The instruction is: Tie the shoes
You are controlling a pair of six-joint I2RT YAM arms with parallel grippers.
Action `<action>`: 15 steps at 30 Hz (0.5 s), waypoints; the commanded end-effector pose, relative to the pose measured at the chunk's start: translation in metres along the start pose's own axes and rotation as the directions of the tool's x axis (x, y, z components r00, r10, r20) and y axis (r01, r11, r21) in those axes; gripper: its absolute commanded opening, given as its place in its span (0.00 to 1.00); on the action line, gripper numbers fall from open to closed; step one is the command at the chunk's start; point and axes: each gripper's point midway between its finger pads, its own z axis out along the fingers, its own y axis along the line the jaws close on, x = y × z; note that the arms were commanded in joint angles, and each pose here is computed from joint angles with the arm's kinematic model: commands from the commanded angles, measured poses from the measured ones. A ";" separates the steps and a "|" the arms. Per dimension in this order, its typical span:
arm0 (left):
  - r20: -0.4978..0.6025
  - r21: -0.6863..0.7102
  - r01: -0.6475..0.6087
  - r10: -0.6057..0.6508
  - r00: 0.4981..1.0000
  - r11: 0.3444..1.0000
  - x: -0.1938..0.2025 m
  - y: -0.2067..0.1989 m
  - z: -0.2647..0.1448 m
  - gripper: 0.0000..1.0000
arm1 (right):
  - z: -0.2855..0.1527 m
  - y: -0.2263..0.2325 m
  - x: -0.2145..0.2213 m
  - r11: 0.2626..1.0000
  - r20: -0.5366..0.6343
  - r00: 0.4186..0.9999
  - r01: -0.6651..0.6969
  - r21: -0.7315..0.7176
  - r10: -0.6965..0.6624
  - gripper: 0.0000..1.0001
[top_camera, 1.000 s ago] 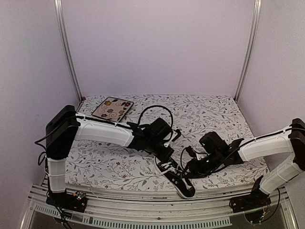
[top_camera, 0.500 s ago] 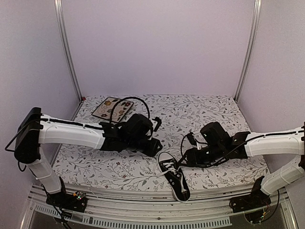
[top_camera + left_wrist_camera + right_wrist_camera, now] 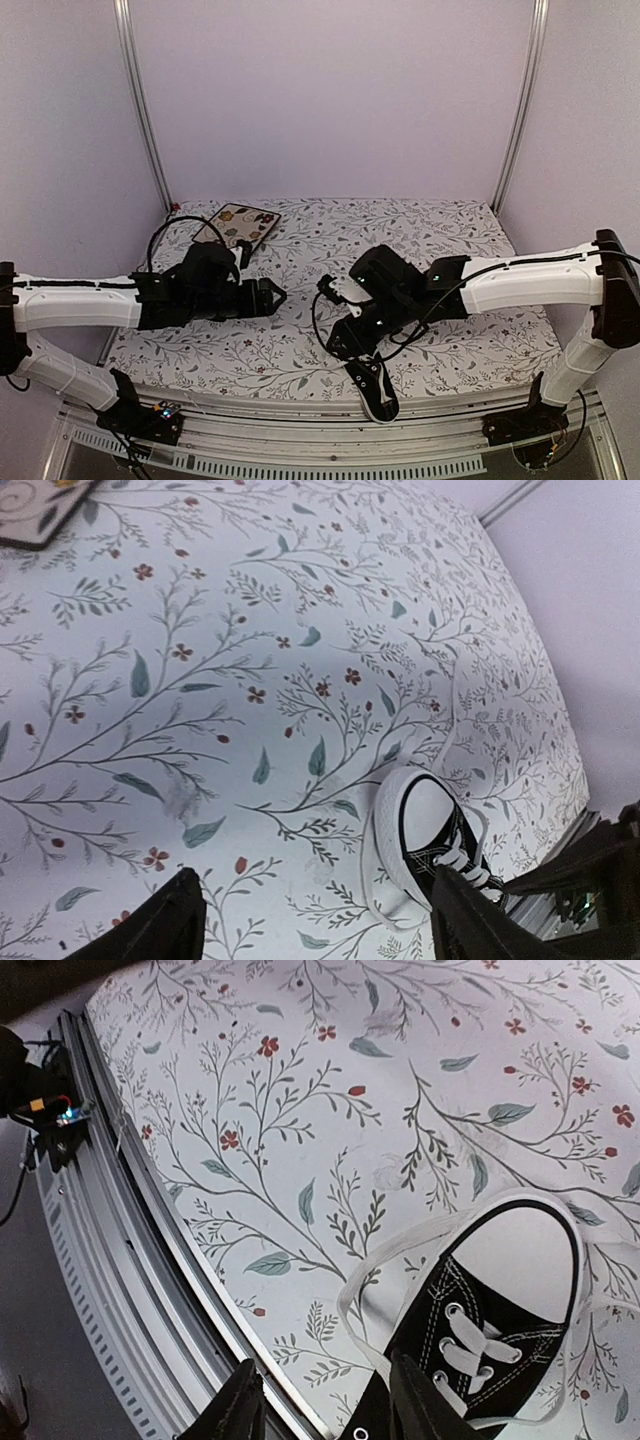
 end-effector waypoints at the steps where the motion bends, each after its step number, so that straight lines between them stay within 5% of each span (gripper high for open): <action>1: 0.030 0.008 0.110 -0.110 0.993 0.994 -0.009 0.030 -0.019 0.78 | 0.028 -0.005 0.022 0.988 -0.145 0.983 0.126 0.087 -0.113 0.42; 15: -0.002 0.010 0.122 -0.122 0.993 0.993 -0.008 0.061 -0.033 0.81 | 0.084 -0.005 0.038 0.942 -0.309 0.924 0.286 0.174 -0.224 0.38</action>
